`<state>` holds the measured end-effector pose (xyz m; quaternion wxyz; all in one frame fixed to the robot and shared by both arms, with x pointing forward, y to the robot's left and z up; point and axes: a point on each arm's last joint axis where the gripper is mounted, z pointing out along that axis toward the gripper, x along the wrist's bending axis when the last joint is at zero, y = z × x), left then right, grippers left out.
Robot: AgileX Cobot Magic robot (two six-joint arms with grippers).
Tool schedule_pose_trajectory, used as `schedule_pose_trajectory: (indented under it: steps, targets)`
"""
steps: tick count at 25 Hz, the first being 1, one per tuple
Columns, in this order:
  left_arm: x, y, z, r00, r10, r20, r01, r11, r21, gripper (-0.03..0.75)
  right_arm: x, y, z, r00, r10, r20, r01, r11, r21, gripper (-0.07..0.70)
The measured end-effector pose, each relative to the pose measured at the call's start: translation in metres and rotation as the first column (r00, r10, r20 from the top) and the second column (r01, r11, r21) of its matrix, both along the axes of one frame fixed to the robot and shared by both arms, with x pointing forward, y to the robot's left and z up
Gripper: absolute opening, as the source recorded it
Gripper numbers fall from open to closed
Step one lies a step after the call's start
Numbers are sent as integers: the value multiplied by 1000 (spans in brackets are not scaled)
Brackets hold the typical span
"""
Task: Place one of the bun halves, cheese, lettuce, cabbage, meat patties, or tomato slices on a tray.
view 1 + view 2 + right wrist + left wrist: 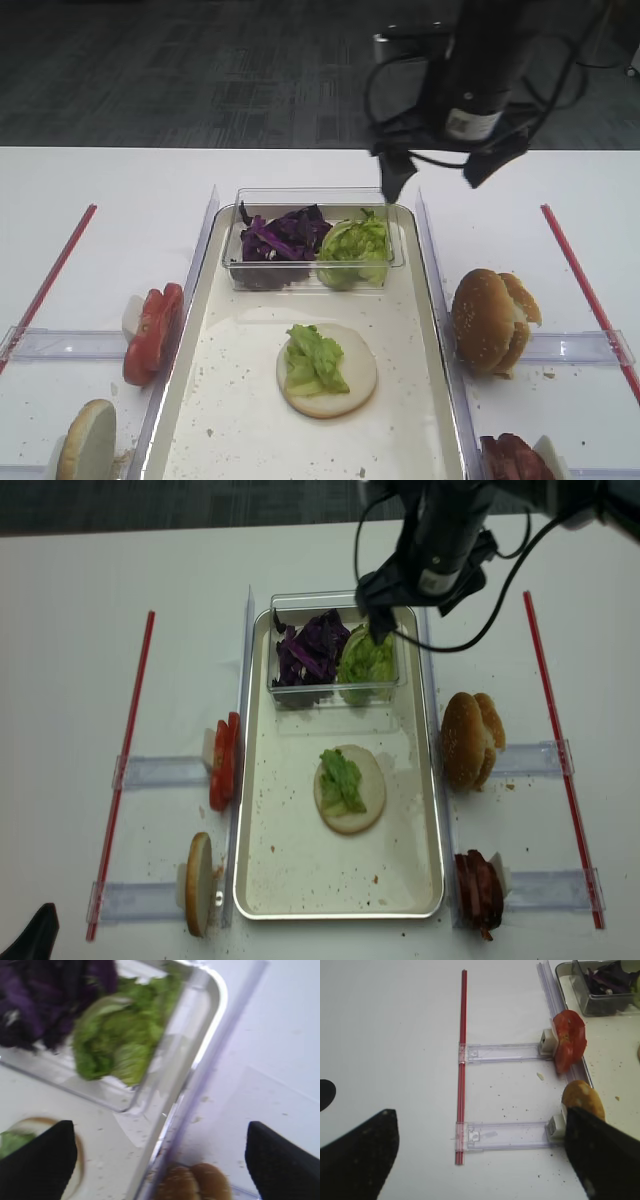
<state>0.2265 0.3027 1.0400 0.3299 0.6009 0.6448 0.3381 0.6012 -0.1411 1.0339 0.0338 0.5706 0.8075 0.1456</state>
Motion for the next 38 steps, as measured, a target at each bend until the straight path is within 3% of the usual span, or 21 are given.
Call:
schedule_pose_trajectory:
  steps: [3, 7, 12, 27, 38]
  targets:
    - [0, 0, 0, 1000, 0, 0, 0, 1000, 0, 618, 17, -47, 0, 992, -123, 4, 123, 992, -10, 692]
    - [0, 0, 0, 1000, 0, 0, 0, 1000, 0, 618, 30, -106, 0, 964, -267, 8, 267, 963, -19, 692]
    - [0, 0, 0, 1000, 0, 0, 0, 1000, 0, 618, 32, -154, -1, 925, -381, -5, 381, 924, -27, 690]
    - [0, 0, 0, 1000, 0, 0, 0, 1000, 0, 618, 19, -162, -7, 923, -370, -107, 364, 929, -72, 680]
    - [0, 0, 0, 1000, 0, 0, 0, 1000, 0, 618, -59, -158, -36, 920, -346, -186, 337, 938, -81, 679]
